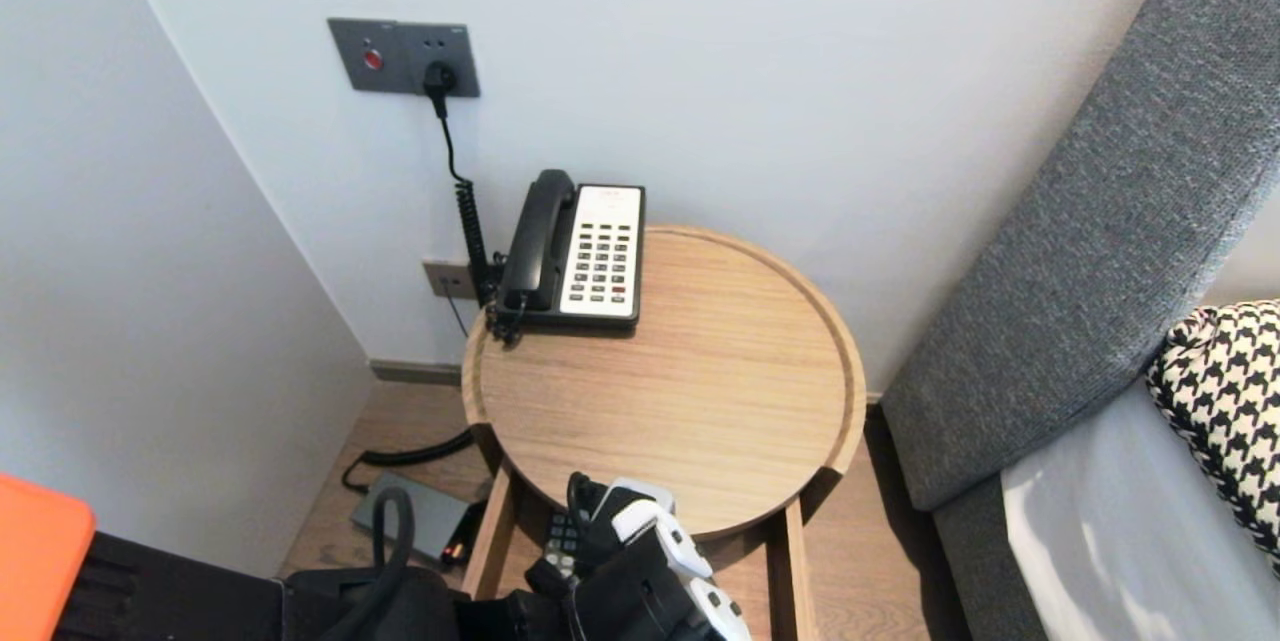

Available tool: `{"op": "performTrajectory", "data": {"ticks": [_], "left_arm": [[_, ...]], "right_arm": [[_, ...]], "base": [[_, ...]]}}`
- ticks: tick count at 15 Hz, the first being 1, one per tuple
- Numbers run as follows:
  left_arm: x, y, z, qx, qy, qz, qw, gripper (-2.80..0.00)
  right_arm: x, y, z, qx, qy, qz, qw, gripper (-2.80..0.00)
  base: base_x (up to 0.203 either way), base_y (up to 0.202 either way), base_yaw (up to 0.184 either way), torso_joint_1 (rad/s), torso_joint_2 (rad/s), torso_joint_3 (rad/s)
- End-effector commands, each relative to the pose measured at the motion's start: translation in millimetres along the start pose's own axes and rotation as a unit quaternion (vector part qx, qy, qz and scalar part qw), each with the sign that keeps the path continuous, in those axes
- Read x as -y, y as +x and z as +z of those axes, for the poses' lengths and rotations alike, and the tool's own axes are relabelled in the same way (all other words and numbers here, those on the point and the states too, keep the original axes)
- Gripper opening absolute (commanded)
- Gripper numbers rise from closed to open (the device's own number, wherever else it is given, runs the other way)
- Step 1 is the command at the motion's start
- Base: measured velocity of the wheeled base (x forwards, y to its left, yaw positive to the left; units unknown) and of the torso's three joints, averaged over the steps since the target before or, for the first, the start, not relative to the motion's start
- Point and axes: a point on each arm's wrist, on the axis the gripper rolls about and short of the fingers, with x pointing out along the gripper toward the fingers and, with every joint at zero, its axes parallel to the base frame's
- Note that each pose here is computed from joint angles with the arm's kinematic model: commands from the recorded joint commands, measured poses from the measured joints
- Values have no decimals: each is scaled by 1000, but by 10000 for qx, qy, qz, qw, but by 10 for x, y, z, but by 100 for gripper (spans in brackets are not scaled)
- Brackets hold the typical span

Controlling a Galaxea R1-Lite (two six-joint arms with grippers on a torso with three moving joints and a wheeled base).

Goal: Put the remote controls on the table in the drawer one by one

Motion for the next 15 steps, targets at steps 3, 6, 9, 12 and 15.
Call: {"op": "performTrajectory", "data": {"ticks": [3, 6, 9, 12, 15], "left_arm": [[-22, 102, -81, 26, -31, -9, 10000, -280], [-25, 159, -115, 59, -46, -44, 10000, -280], [-36, 171, -135, 22, -31, -16, 10000, -280], [-57, 218, -185, -63, -55, 51, 10000, -280], [-38, 263, -184, -5, -89, 5, 10000, -280]], "right_arm": [[1, 16, -72, -124, 1, 0, 9999, -280], [1, 16, -72, -124, 1, 0, 9999, -280], [1, 16, -72, -124, 1, 0, 9999, -280], [1, 16, -72, -124, 1, 0, 9999, -280], [1, 16, -72, -124, 1, 0, 9999, -280]], "base": [[0, 0, 0, 0, 0, 0], [0, 0, 0, 0, 0, 0], [0, 0, 0, 0, 0, 0], [0, 0, 0, 0, 0, 0], [0, 0, 0, 0, 0, 0]]}}
